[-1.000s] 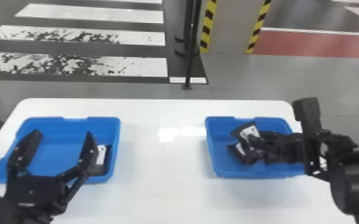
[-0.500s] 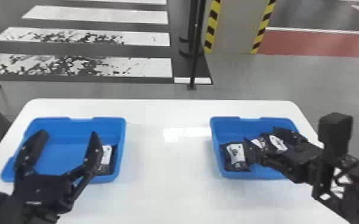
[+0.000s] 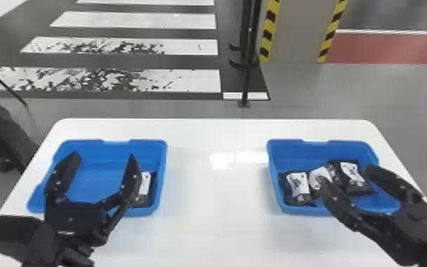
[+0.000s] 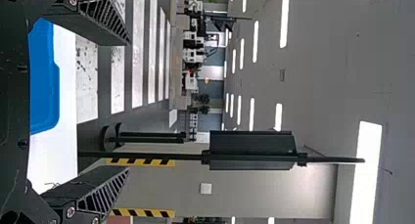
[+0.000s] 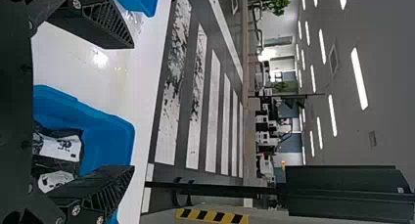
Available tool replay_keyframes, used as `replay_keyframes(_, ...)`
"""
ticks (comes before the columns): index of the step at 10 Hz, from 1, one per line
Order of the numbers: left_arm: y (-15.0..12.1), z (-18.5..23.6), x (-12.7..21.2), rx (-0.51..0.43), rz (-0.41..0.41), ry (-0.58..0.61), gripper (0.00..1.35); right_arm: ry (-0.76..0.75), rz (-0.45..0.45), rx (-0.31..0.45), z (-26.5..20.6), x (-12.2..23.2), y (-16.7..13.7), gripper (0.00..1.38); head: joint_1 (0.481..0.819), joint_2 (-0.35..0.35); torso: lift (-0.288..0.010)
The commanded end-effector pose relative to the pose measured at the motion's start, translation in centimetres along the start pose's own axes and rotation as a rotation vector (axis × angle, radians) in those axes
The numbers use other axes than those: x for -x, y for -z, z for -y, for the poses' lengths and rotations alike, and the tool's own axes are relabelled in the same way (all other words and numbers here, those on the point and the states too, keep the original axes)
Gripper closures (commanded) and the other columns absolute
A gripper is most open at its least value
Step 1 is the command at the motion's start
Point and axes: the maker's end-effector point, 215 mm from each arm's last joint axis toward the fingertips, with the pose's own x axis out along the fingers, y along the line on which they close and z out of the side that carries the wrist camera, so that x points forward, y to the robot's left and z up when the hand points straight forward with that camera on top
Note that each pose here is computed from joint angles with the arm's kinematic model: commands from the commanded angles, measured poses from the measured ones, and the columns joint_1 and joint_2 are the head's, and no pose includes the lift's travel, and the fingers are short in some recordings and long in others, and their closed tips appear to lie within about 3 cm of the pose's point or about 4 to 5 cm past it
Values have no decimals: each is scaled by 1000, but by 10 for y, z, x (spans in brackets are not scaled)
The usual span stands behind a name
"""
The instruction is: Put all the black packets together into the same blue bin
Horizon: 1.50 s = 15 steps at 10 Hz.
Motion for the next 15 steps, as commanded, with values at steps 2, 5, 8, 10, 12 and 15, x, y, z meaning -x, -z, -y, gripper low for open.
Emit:
replay_keyframes(2, 34, -4, -11, 9, -116, 28, 128, -6, -13, -20, -5, 9, 7, 150, 695, -24, -110)
replay_keyframes(5, 97, -46, -27, -46, -371, 45, 128, -10, -37, -36, -5, 10, 20, 151, 695, -15, -110)
replay_keyframes(8, 137, -72, -43, -55, -585, 68, 124, -40, -76, -39, -13, 16, 33, 151, 695, 58, -110)
replay_keyframes(10, 176, -69, -53, -23, -748, 138, 128, -46, -79, -44, -16, 18, 34, 151, 695, 68, -110)
replay_keyframes(12, 202, -57, -55, 24, -854, 185, 130, -47, -77, -43, -16, 17, 33, 151, 695, 64, -110)
replay_keyframes(15, 220, -46, -52, 23, -946, 221, 183, -55, -77, -45, -17, 15, 34, 151, 695, 43, -110)
